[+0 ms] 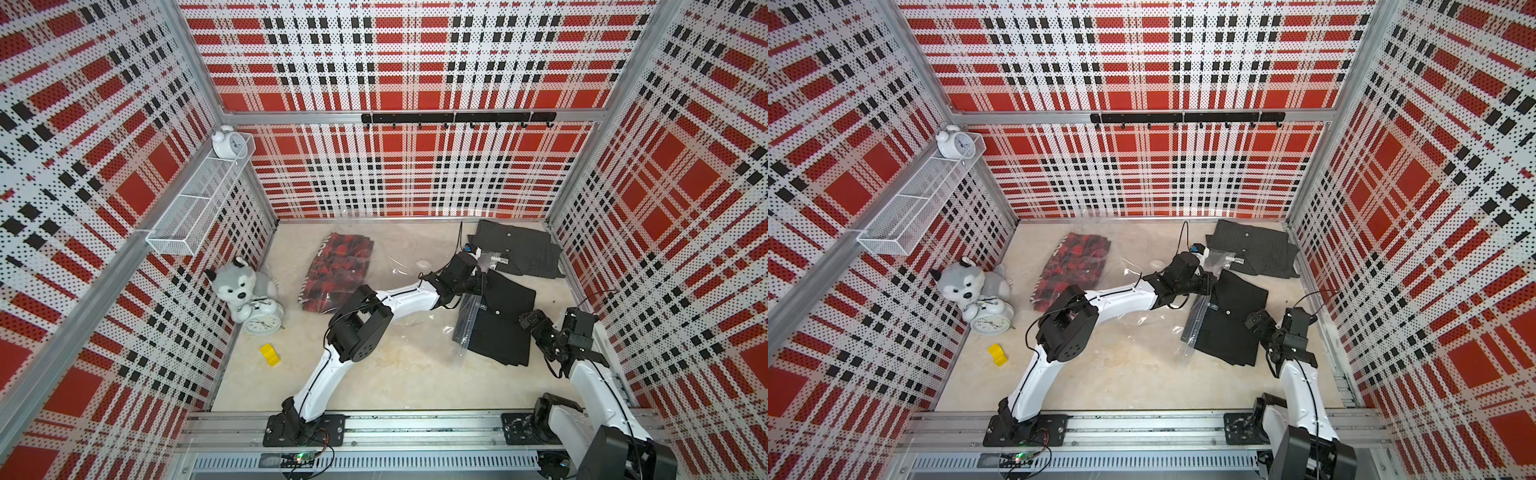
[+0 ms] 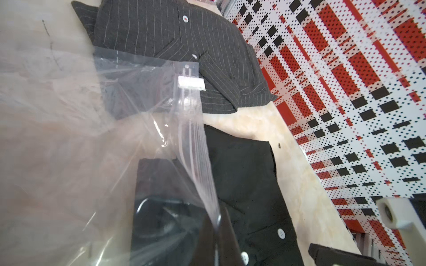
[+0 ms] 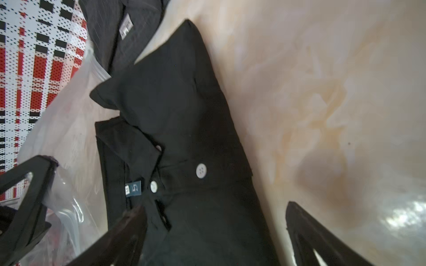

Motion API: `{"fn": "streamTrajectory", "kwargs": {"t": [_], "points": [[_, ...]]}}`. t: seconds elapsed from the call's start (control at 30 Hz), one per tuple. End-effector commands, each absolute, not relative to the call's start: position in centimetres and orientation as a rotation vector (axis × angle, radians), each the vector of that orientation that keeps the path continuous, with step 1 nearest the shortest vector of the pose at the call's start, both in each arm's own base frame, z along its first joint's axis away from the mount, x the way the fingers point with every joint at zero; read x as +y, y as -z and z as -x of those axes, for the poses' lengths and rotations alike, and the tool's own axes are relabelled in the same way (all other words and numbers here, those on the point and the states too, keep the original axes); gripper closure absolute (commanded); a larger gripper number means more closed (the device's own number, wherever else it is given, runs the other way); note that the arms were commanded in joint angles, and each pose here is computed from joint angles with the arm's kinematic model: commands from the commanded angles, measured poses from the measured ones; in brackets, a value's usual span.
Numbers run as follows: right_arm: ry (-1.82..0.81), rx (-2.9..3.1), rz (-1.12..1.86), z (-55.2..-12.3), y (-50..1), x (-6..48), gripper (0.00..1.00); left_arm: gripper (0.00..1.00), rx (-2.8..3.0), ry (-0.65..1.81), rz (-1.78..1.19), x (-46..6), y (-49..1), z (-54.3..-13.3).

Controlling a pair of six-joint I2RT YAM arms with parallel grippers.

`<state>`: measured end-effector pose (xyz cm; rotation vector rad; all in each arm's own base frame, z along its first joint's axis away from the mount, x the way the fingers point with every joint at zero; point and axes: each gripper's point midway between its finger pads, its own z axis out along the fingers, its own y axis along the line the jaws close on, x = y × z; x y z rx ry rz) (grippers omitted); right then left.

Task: Place the folded shirt into the vacuum bag
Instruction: Place the shirt in the vacuum bag.

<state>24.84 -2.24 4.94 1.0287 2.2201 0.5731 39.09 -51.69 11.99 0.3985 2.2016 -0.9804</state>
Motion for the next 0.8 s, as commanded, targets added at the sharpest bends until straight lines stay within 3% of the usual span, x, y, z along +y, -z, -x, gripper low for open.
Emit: {"fn": "streamTrajectory", "kwargs": {"t": [0.0,0.33,0.47,0.77], "points": [[-0.743,2.222,-1.018,-24.1,-3.9,0.1,0.15,1.0,2.181,1.005,-0.409,-51.6,-12.7,-38.8],[-0.944,2.223,-0.916,-23.6,-3.8,4.4,0.66,1.0,2.173,1.024,-0.409,-51.1,-13.3,-38.0],[-1.008,2.216,-0.86,-24.1,-5.0,6.1,0.73,1.0,2.165,1.034,-0.409,-51.2,-13.7,-37.9],[-1.063,2.255,-0.764,-24.3,-5.8,9.4,0.75,1.0,2.136,1.052,-0.409,-51.4,-15.1,-37.6]]}}
